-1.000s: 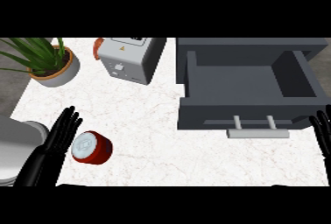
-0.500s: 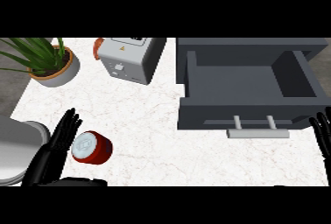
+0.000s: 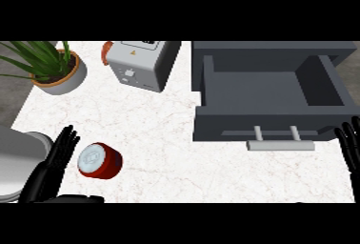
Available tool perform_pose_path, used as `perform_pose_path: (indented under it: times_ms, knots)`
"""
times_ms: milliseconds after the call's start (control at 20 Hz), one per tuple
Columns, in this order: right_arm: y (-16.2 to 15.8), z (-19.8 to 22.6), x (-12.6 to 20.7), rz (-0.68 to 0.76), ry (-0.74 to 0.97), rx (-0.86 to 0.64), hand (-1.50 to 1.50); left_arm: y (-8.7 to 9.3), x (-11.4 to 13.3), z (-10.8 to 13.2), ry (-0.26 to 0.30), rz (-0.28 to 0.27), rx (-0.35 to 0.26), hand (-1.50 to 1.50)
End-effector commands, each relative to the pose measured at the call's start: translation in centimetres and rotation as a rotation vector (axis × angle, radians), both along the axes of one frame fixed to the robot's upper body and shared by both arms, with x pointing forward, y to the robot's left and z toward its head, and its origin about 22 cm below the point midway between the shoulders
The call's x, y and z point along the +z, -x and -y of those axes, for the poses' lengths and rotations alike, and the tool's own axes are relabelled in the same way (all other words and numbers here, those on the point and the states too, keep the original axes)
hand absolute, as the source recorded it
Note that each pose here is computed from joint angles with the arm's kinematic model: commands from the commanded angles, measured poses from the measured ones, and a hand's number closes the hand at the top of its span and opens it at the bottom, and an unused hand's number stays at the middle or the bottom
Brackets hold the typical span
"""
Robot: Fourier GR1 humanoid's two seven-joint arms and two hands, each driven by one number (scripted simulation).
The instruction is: Pick up the can, place it into the drawer and close the drawer
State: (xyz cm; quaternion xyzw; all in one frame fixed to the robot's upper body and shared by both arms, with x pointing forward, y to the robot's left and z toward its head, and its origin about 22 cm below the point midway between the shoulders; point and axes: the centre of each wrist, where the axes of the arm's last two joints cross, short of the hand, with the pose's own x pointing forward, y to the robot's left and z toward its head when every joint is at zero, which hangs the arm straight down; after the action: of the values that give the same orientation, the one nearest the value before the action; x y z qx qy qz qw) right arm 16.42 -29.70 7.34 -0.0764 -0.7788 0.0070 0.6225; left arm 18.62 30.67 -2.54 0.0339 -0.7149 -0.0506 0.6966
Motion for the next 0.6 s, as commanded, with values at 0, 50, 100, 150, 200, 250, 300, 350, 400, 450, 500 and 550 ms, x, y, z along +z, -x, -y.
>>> perform_pose_path:
  times_ms: [0,50,100,150,200,250,300,350,400,450,500,550]
  knots:
    - [0.4,-0.1,-0.6,-0.012,0.011,0.003,-1.50,0.1,-1.4,-1.8,0.007,-0.018,-0.006,-1.50]
    - [-1.1,0.7,-0.8,0.001,0.000,-0.014,-1.50,2.1,-1.6,-0.6,0.006,0.000,-0.017,-1.50]
    - [0.8,-0.8,-1.3,0.003,0.008,0.009,-1.50,1.5,-2.0,-0.1,-0.006,-0.019,-0.006,-1.50]
    - [0.1,-0.6,0.2,-0.003,0.011,0.005,-1.50,2.5,-2.4,-1.3,-0.003,-0.016,-0.005,-1.50]
    - [0.2,-0.3,0.8,-0.008,0.017,0.001,-1.50,0.6,-3.3,0.0,0.010,-0.030,-0.014,-1.50]
    - [-1.2,0.2,-0.8,0.009,-0.008,-0.009,-1.50,-0.3,-3.2,-1.3,-0.021,-0.020,0.013,-1.50]
    - [-1.6,0.4,-0.3,0.005,0.001,-0.007,-1.50,-0.5,-3.1,-2.6,0.008,-0.019,0.016,-1.50]
    - [-0.4,0.7,0.6,0.015,-0.005,-0.001,-1.50,1.0,-4.0,-0.9,0.006,-0.034,-0.006,-1.50]
    - [-0.2,-0.3,-0.4,0.006,0.002,-0.008,-1.50,1.6,-3.8,-1.7,0.002,-0.028,-0.003,-1.50]
    - [-0.8,0.5,1.2,-0.005,0.010,0.008,-1.50,0.4,-4.3,-1.2,-0.011,-0.034,0.007,-1.50]
    - [1.9,-1.1,0.5,0.007,-0.017,-0.011,-1.50,0.9,-4.0,-3.7,0.004,-0.039,0.020,-1.50]
    - [-0.7,0.0,-0.3,0.004,0.016,-0.001,-1.50,-0.5,-3.9,-2.0,-0.009,-0.046,0.000,-1.50]
